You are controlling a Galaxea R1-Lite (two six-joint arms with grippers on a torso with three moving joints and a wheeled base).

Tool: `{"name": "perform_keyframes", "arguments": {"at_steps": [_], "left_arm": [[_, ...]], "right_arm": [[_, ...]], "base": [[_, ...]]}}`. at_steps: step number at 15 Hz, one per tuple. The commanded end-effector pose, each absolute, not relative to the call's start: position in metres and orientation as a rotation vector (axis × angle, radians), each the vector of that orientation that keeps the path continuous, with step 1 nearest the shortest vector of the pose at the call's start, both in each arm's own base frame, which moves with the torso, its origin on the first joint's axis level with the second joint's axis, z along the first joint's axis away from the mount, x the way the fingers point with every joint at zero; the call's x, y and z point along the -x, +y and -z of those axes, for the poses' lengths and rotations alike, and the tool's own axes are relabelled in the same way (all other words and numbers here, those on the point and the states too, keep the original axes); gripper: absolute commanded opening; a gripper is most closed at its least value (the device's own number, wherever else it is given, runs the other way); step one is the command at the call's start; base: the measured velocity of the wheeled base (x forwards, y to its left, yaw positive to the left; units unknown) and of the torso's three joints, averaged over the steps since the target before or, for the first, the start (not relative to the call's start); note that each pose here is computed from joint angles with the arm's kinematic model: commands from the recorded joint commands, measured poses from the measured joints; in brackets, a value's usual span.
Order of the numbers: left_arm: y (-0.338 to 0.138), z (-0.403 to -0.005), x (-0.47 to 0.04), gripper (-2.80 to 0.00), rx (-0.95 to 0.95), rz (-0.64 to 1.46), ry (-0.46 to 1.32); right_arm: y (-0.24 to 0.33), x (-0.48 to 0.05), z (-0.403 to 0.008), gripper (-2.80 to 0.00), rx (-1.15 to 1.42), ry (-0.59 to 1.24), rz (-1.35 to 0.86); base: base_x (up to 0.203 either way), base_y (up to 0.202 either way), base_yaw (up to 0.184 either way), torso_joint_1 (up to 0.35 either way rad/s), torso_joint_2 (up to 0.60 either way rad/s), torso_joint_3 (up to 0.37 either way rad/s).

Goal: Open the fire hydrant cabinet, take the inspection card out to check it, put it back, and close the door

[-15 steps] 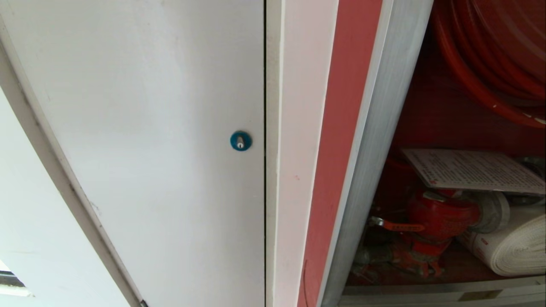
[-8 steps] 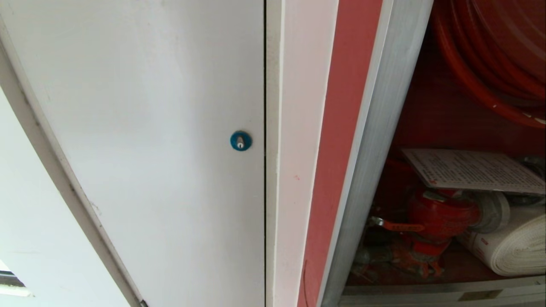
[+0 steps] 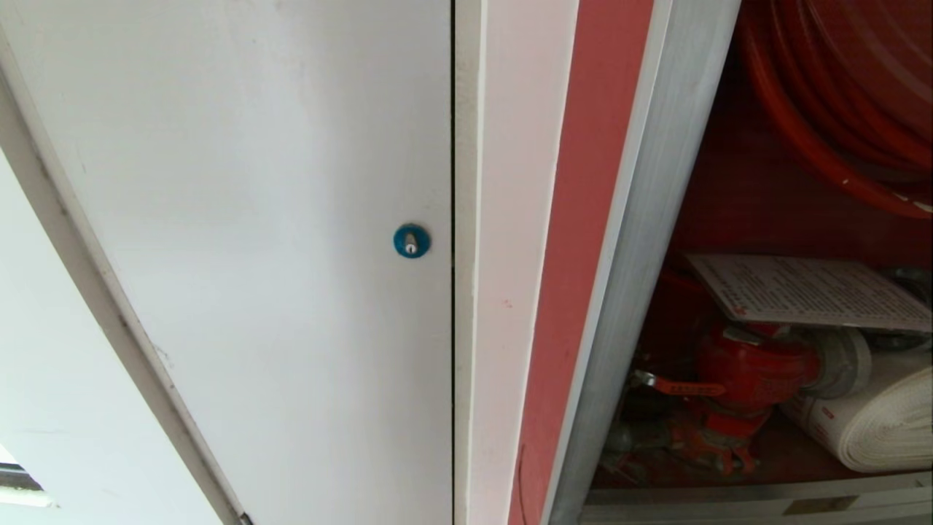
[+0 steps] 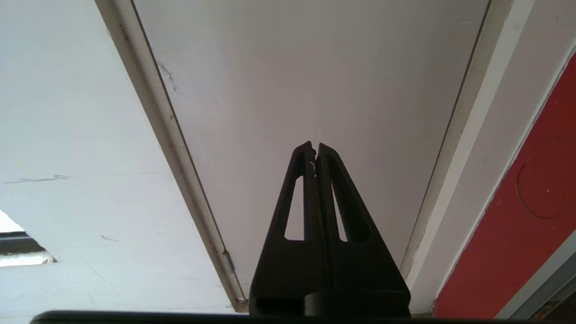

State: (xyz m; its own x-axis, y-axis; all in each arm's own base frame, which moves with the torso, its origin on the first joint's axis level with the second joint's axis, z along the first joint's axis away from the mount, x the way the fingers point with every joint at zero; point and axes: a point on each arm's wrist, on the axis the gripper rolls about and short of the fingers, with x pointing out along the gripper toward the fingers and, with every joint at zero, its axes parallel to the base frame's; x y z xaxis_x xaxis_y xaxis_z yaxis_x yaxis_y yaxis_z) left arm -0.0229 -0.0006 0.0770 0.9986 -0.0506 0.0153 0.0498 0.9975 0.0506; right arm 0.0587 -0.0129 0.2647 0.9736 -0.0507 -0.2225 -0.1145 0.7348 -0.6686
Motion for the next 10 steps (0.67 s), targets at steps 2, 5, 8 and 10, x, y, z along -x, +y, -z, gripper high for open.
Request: {"name": "perform_keyframes", "arguments": {"at_steps": [2,5,8,10], "left_arm": [[-0.001,-0.074,0.022,-2.8,-0.051,0.051,-0.004],[-0.001,-0.074,0.022,-2.8,-0.051,0.051,-0.004],[-0.001,-0.074,0.022,-2.8,-0.051,0.051,-0.004],[-0.001,-0.074,0.022,-2.8,-0.051,0.051,-0.004]], "right_arm": [[-0.015,-0.074,-0.27,-2.8,0.467,0.184,-0.12],[-0.013,-0.077,-0.279,-2.8,0.27,0.107,-0.22],[-0.01,-0.073,-0.282,-2.8,0.182,0.088,-0.279],[-0.007,-0.066,-0.287,-2.8,0.121,0.062,-0.302]], "base": [[0.0,0.0,0.0,0.0,0.0,0.0],[0.0,0.0,0.0,0.0,0.0,0.0],[0.0,0.0,0.0,0.0,0.0,0.0],[0.0,0.0,0.0,0.0,0.0,0.0]]}}
